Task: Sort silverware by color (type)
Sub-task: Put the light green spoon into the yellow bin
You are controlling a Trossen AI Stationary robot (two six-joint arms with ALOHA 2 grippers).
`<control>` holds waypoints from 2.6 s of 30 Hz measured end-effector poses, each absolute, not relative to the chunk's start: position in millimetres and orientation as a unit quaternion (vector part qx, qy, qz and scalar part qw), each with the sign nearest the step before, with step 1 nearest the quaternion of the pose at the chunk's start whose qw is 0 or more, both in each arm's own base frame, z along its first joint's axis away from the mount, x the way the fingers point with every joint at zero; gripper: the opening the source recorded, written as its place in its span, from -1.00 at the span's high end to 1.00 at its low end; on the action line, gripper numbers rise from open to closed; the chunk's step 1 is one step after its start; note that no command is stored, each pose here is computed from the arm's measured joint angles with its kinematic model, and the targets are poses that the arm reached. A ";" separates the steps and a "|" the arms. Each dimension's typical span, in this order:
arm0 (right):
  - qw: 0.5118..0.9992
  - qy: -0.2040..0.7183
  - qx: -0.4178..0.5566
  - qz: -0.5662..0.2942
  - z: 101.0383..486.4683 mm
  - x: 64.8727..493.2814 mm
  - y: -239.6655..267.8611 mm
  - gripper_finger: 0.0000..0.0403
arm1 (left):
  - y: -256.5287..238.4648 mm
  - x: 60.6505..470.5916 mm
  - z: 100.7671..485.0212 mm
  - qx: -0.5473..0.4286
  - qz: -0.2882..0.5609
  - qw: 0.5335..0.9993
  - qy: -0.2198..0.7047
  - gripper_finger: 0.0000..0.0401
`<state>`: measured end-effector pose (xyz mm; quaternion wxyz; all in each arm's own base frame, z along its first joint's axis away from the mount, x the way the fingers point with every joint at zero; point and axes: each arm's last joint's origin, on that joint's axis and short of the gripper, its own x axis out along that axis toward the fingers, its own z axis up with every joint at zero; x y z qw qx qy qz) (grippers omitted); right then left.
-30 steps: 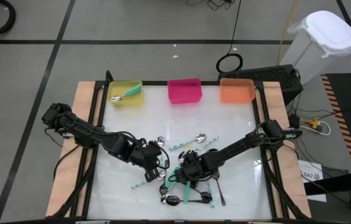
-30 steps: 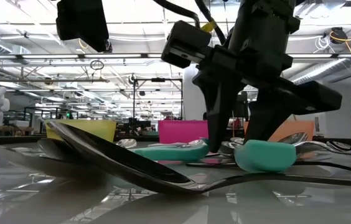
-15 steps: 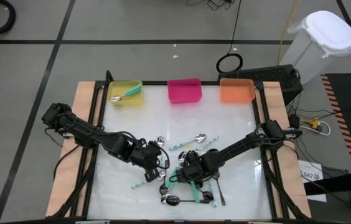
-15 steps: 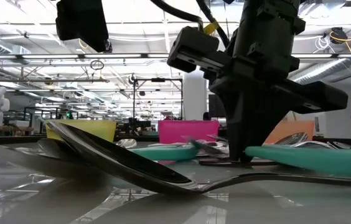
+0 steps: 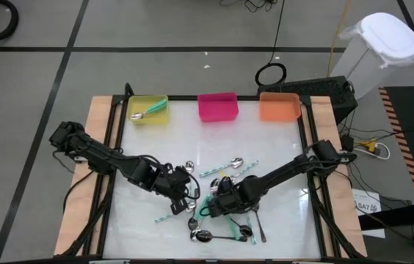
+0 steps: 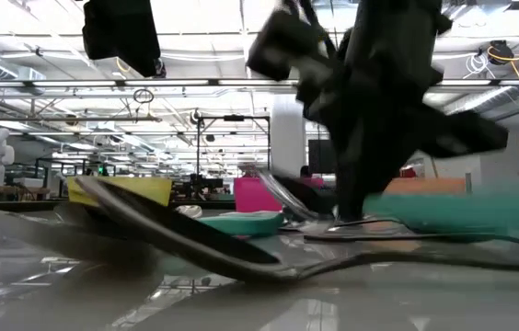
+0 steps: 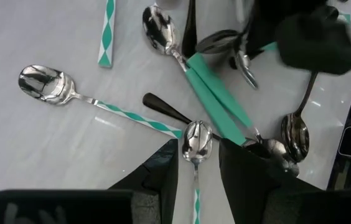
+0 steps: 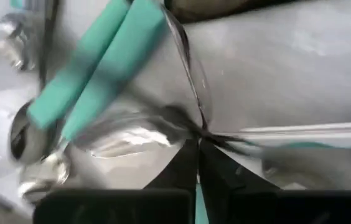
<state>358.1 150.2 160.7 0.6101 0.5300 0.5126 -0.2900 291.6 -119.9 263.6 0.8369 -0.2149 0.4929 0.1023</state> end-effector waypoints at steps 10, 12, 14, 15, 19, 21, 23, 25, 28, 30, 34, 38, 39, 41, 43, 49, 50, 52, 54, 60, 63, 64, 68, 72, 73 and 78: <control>0.615 0.532 0.516 -0.271 189.5 344.1 145.8 1.00 | -119.9 291.6 263.6 -0.211 0.100 0.838 0.493 0.41; 0.610 0.542 0.515 -0.264 191.9 342.5 144.7 1.00 | -119.9 291.6 263.6 -0.210 0.099 0.838 0.493 0.41; 0.606 0.553 0.514 -0.251 194.0 341.8 143.6 1.00 | -119.9 291.7 263.6 -0.210 0.099 0.838 0.493 0.41; 0.604 0.558 0.514 -0.244 194.2 342.1 143.1 1.00 | -119.9 291.7 263.6 -0.210 0.099 0.838 0.493 0.41; 0.594 0.580 0.513 -0.218 194.2 342.4 142.8 1.00 | -120.0 291.7 263.6 -0.210 0.099 0.838 0.493 0.41; 0.588 0.591 0.514 -0.203 194.7 342.5 142.4 1.00 | -120.0 291.7 263.6 -0.210 0.099 0.838 0.493 0.41; 0.583 0.602 0.513 -0.187 195.0 342.8 141.8 1.00 | -120.0 291.7 263.6 -0.210 0.099 0.838 0.493 0.41; 0.580 0.612 0.512 -0.168 195.6 343.3 141.7 1.00 | -120.0 291.7 263.6 -0.210 0.099 0.838 0.493 0.41; 0.574 0.623 0.511 -0.144 196.4 344.1 141.1 1.00 | -120.0 291.7 263.6 -0.210 0.099 0.838 0.493 0.41; 0.573 0.627 0.514 -0.121 197.5 346.0 141.0 1.00 | -120.0 291.7 263.6 -0.211 0.099 0.838 0.493 0.41; 0.572 0.631 0.519 -0.076 199.9 350.0 139.9 1.00 | -120.0 291.7 263.6 -0.212 0.100 0.838 0.493 0.41; 0.568 0.642 0.511 -0.058 199.8 349.8 136.4 1.00 | -120.0 291.7 263.6 -0.216 0.102 0.837 0.492 0.41; 0.567 0.645 0.508 -0.061 199.3 349.2 134.8 1.00 | -120.0 291.7 263.6 -0.216 0.102 0.837 0.492 0.41; 0.570 0.648 0.502 -0.061 198.8 348.8 132.5 1.00 | -120.0 291.7 263.6 -0.217 0.103 0.837 0.492 0.41; 0.577 0.645 0.498 -0.050 199.7 350.2 131.5 1.00 | -120.3 291.6 263.6 -0.219 0.103 0.836 0.492 0.41; 0.576 0.648 0.498 0.017 218.1 358.1 131.2 1.00 | -120.3 291.6 263.6 -0.221 0.104 0.836 0.492 0.41; 0.573 0.650 0.499 0.026 220.8 359.1 130.1 1.00 | -120.3 291.6 263.6 -0.221 0.105 0.836 0.492 0.41; 0.562 0.660 0.498 0.033 224.4 358.9 125.7 1.00 | -120.3 291.6 263.6 -0.221 0.105 0.836 0.492 0.41; 0.552 0.675 0.489 0.020 225.9 355.9 119.6 1.00 | -120.2 291.6 263.6 -0.221 0.105 0.836 0.492 0.41; 0.527 0.712 0.463 -0.005 226.4 346.0 103.1 1.00 | -120.3 291.6 263.6 -0.221 0.105 0.836 0.492 0.41; 0.519 0.713 0.471 0.028 228.6 347.0 101.2 1.00 | -120.3 291.6 263.6 -0.221 0.105 0.836 0.492 0.41; 0.520 0.710 0.473 0.044 229.6 348.1 101.4 1.00 | -120.3 291.6 263.6 -0.221 0.105 0.836 0.492 0.41; 0.534 0.689 0.475 0.121 233.7 355.1 101.3 1.00 | -120.2 291.8 263.7 -0.220 0.107 0.837 0.489 0.41; 0.542 0.670 0.469 0.194 237.3 359.5 102.4 1.00 | -120.2 291.9 263.8 -0.220 0.108 0.837 0.489 0.41; 0.542 0.669 0.467 0.198 237.4 359.4 102.2 1.00 | -120.2 291.9 263.8 -0.220 0.108 0.837 0.489 0.41; 0.553 0.666 0.455 0.209 237.2 358.9 98.4 1.00 | -120.1 291.8 263.8 -0.220 0.108 0.837 0.489 0.41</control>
